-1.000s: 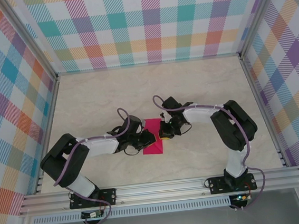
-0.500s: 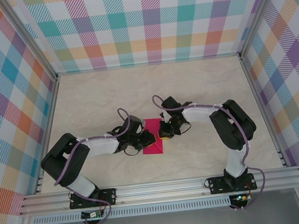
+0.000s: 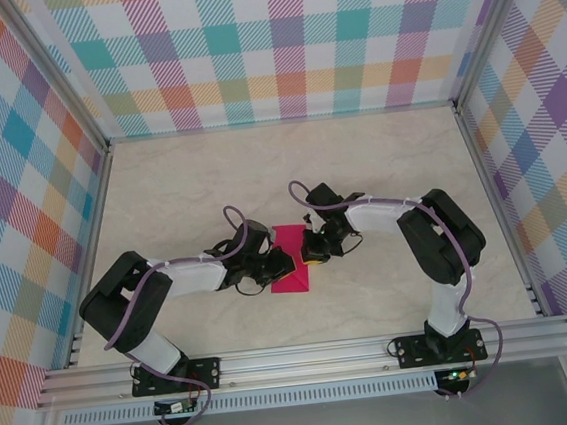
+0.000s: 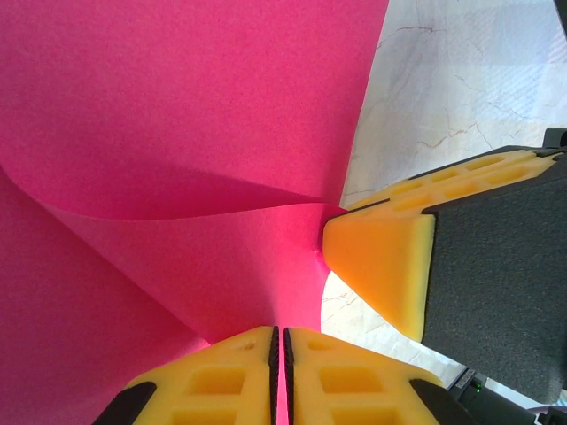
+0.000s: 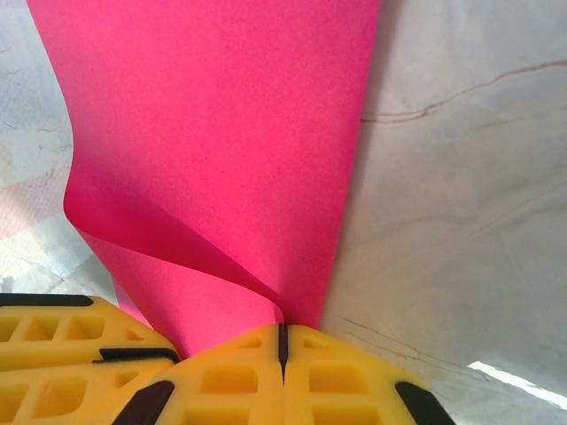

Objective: Fold a paper plane with a square sheet of paper (pick it up from the middle)
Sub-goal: Fold the triangle a second time at the center of the table.

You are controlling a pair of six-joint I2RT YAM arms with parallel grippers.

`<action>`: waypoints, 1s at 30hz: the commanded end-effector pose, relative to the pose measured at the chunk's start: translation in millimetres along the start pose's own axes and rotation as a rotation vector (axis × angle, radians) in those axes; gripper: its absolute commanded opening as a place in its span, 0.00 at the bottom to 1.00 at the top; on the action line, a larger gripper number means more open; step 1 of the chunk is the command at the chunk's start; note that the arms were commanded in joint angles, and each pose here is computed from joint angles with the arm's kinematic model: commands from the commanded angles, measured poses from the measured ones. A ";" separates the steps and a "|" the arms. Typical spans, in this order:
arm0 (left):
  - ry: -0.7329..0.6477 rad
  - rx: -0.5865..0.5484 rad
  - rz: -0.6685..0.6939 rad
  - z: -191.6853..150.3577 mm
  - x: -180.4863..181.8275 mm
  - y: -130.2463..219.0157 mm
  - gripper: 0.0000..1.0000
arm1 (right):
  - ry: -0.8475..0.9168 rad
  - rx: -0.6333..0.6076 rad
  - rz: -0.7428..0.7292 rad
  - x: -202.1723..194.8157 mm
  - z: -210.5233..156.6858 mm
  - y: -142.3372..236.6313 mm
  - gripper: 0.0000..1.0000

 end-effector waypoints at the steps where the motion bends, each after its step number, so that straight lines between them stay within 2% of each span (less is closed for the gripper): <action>1: -0.028 0.007 0.002 -1.2 -4.4 -3.8 0.12 | -0.001 0.007 -0.014 -0.2 0.1 -0.6 0.05; 30: -0.009 0.026 0.081 -7.5 16.3 -9.0 0.12 | -0.005 0.013 -0.024 -2.3 0.8 -3.3 0.05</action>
Point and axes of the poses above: each hand's point on the last joint's axis, 136 mm out from that joint toward the fingers, its own y axis back along the fingers, its own x axis along the line the jaws close on, z = x × y, the point moved 2 cm from there along y, back along the fingers
